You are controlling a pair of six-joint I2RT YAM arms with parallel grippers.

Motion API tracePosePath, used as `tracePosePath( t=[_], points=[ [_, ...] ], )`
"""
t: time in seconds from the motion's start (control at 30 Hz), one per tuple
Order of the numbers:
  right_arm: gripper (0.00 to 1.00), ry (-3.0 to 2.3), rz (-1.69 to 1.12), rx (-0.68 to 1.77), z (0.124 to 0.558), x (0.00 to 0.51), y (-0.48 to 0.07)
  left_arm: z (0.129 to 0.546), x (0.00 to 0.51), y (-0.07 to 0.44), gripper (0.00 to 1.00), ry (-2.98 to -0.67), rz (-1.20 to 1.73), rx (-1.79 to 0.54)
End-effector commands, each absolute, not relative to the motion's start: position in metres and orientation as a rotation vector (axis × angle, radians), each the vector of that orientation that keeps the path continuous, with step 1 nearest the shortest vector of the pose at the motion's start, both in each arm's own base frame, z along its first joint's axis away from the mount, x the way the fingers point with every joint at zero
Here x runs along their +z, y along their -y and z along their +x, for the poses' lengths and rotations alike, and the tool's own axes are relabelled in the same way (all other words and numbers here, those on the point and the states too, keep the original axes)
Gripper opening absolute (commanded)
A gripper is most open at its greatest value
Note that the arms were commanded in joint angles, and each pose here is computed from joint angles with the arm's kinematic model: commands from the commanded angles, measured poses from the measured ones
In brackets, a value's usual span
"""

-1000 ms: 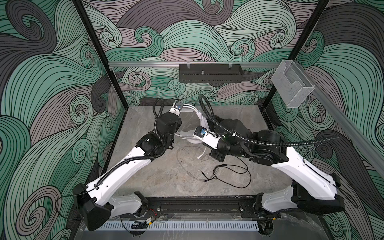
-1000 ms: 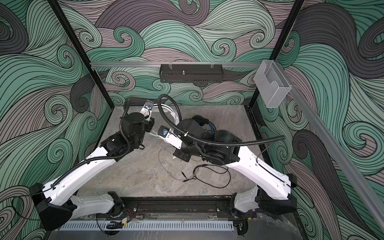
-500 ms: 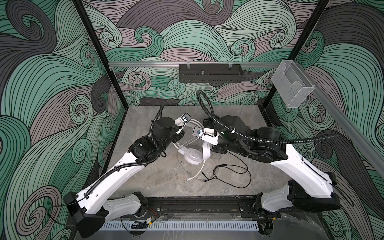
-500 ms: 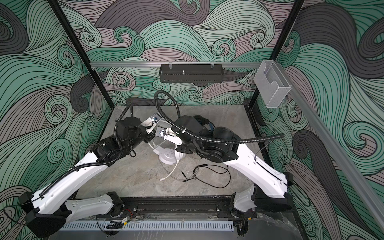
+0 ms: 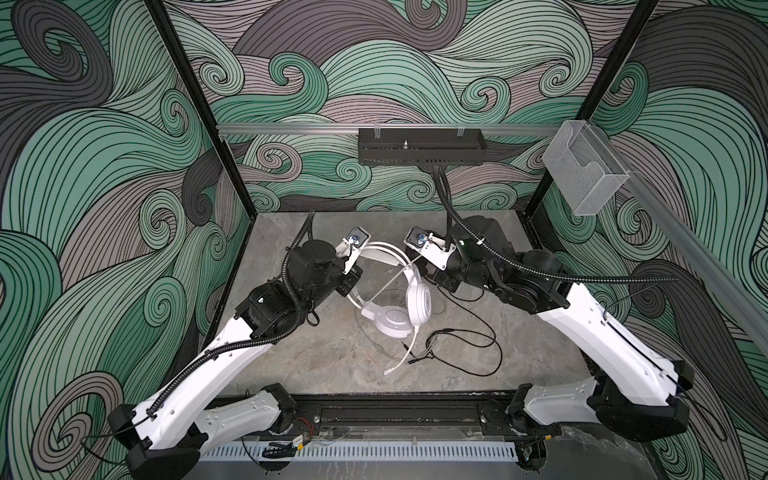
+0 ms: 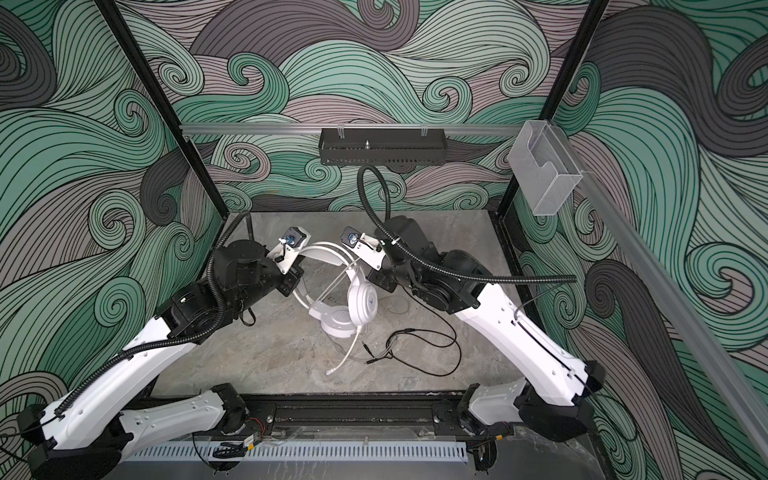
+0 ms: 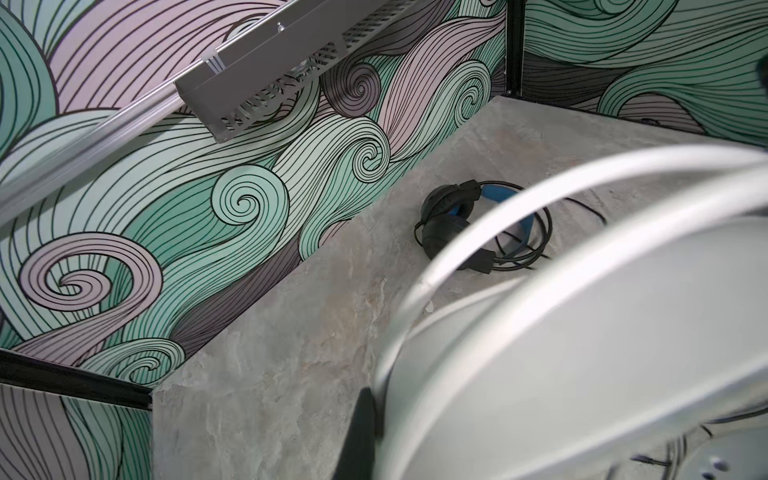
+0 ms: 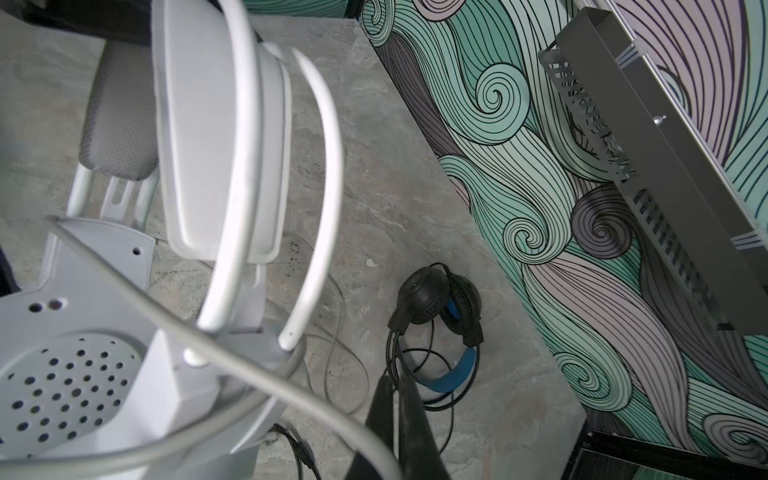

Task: Wrap the headphones

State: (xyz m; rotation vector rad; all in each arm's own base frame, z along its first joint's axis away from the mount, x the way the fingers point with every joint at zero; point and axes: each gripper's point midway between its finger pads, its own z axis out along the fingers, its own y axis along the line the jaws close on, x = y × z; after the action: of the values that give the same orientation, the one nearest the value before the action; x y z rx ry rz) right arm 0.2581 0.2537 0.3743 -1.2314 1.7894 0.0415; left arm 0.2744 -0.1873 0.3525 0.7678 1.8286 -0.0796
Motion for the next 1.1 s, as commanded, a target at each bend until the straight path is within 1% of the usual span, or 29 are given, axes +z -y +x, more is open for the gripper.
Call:
tracePosePath(
  t=[0.0, 0.2, 0.33, 0.53, 0.57, 0.63, 0.67, 0.83, 1.07],
  points=[
    [0.09, -1.71, -1.023, 0.189, 0.272, 0.411, -0.251, 0.255, 0.386, 0.189, 0.0, -1.805, 0.7, -0.248],
    [0.16, -1.648, -0.904, 0.41, 0.287, 0.416, -0.255, 0.244, 0.423, 0.193, 0.0, -1.757, 0.643, -0.378],
    [0.26, -1.573, -0.827, 0.6, 0.295, 0.419, -0.265, 0.24, 0.442, 0.192, 0.0, -1.748, 0.616, -0.416],
    [0.3, -1.562, -0.781, 0.819, 0.305, 0.405, -0.287, 0.238, 0.477, 0.192, 0.0, -1.734, 0.564, -0.471],
    [0.32, -1.562, -0.764, 0.85, 0.307, 0.403, -0.29, 0.238, 0.483, 0.192, 0.0, -1.73, 0.553, -0.48],
    [0.39, -1.545, -0.743, 0.943, 0.308, 0.399, -0.299, 0.24, 0.495, 0.191, 0.0, -1.726, 0.52, -0.493],
    [0.4, -1.551, -0.734, 0.983, 0.309, 0.395, -0.304, 0.241, 0.499, 0.191, 0.0, -1.726, 0.511, -0.496],
    [0.44, -1.589, -0.702, 1.109, 0.317, 0.369, -0.319, 0.246, 0.525, 0.191, 0.0, -1.723, 0.456, -0.514],
    [0.42, -1.667, -0.685, 1.177, 0.322, 0.329, -0.329, 0.251, 0.549, 0.189, 0.0, -1.74, 0.391, -0.531]
  ],
)
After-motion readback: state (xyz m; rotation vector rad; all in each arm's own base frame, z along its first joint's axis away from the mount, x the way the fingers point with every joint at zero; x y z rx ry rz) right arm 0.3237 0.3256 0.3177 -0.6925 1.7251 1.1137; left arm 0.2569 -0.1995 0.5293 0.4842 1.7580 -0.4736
